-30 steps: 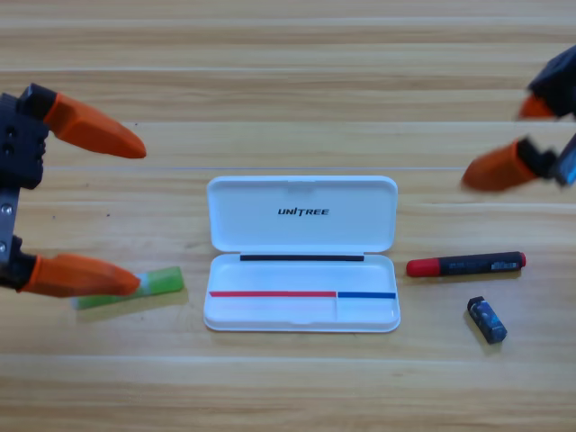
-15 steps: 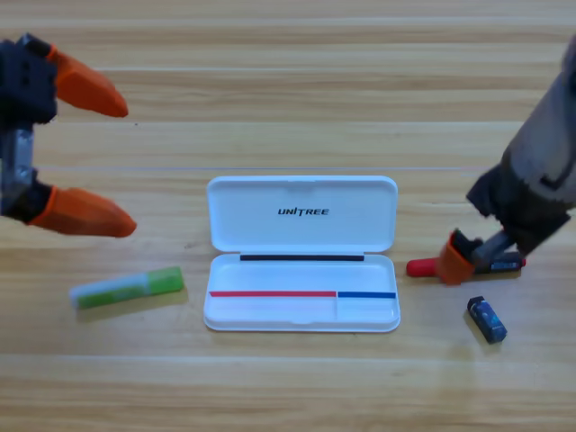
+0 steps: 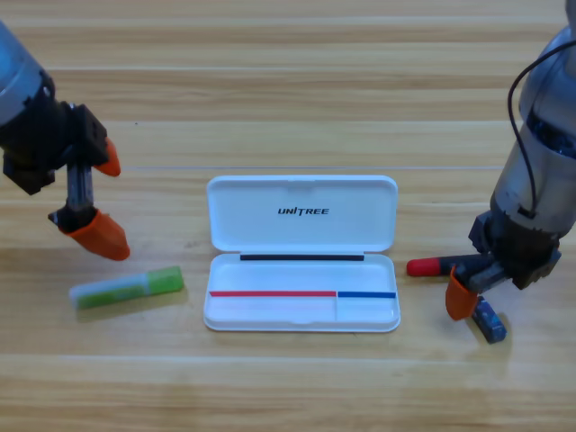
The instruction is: Clean up eraser and pencils
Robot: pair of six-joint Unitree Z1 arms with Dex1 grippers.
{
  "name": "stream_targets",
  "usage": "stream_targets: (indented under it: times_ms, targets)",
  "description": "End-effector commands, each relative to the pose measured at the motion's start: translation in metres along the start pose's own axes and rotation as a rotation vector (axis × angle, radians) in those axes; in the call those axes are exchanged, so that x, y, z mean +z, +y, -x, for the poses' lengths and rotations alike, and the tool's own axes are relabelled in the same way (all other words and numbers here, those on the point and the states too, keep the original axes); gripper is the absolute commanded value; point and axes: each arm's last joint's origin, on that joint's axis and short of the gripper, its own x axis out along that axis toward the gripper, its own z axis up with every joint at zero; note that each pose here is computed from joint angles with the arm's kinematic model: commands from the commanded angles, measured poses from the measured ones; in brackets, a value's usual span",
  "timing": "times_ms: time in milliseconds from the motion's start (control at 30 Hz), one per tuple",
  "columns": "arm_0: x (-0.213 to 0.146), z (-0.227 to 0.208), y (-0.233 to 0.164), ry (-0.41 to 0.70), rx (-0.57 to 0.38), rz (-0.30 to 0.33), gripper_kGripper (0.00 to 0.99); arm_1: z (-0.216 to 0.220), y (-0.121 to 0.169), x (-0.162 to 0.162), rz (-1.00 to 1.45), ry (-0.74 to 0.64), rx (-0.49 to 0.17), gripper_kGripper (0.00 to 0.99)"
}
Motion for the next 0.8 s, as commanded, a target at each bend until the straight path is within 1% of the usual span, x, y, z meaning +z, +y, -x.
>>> stream_targets:
  times_ms: [33,67,133,200,267,300,367,400,433,467,500,533,567,633,700,733,767,800]
  targets:
    - [-0.007,-0.03,0.012,0.103,-0.033,0.032,0.99,-0.038,-0.012,0.001,-0.083,0.139,0.033,0.893]
    - [-0.007,-0.032,0.013,0.109,-0.033,0.033,0.99,-0.04,-0.013,0.001,-0.089,0.145,0.031,0.89]
    - [-0.007,-0.036,0.014,0.121,-0.037,0.035,0.99,-0.046,-0.013,0.002,-0.092,0.159,0.033,0.834]
    - [-0.006,-0.039,0.015,0.124,-0.039,0.039,0.99,-0.051,-0.014,0.002,-0.095,0.174,0.03,0.811]
    - [-0.007,-0.041,0.017,0.126,-0.038,0.045,0.99,-0.054,-0.015,0.001,-0.097,0.184,0.026,0.724]
    - [-0.008,-0.043,0.017,0.127,-0.038,0.047,0.99,-0.055,-0.016,0.001,-0.098,0.189,0.025,0.614]
    - [-0.01,-0.045,0.019,0.13,-0.036,0.053,0.99,-0.056,-0.016,0.0,-0.095,0.193,0.023,0.333]
    - [-0.01,-0.046,0.019,0.131,-0.035,0.054,0.99,-0.057,-0.016,0.001,-0.092,0.194,0.022,0.218]
    - [-0.011,-0.048,0.02,0.135,-0.033,0.057,0.99,-0.058,-0.017,0.001,-0.091,0.194,0.014,0.126]
    - [-0.012,-0.051,0.02,0.139,-0.032,0.059,0.99,-0.058,-0.018,0.002,-0.085,0.191,0.001,0.057]
    - [-0.013,-0.053,0.021,0.142,-0.031,0.063,0.99,-0.06,-0.018,0.003,-0.079,0.19,-0.014,0.026]
    - [-0.014,-0.055,0.022,0.142,-0.03,0.068,0.99,-0.06,-0.019,0.002,-0.077,0.191,-0.026,0.023]
    - [-0.015,-0.058,0.023,0.147,-0.028,0.07,0.99,-0.062,-0.019,0.002,-0.076,0.197,-0.037,0.0]
    - [-0.018,-0.064,0.025,0.155,-0.021,0.076,0.99,-0.058,-0.02,0.001,-0.047,0.195,-0.045,0.0]
    - [-0.02,-0.069,0.027,0.163,-0.012,0.083,0.99,-0.045,-0.02,0.005,0.04,0.172,-0.034,0.0]
    - [-0.021,-0.072,0.028,0.167,-0.009,0.084,0.99,-0.036,-0.019,0.008,0.11,0.154,-0.019,0.0]
    - [-0.021,-0.075,0.03,0.169,-0.009,0.088,0.99,-0.026,-0.014,0.01,0.239,0.131,0.007,0.0]
    - [-0.022,-0.078,0.031,0.173,-0.009,0.09,0.99,-0.015,-0.011,0.012,0.348,0.108,0.017,0.0]
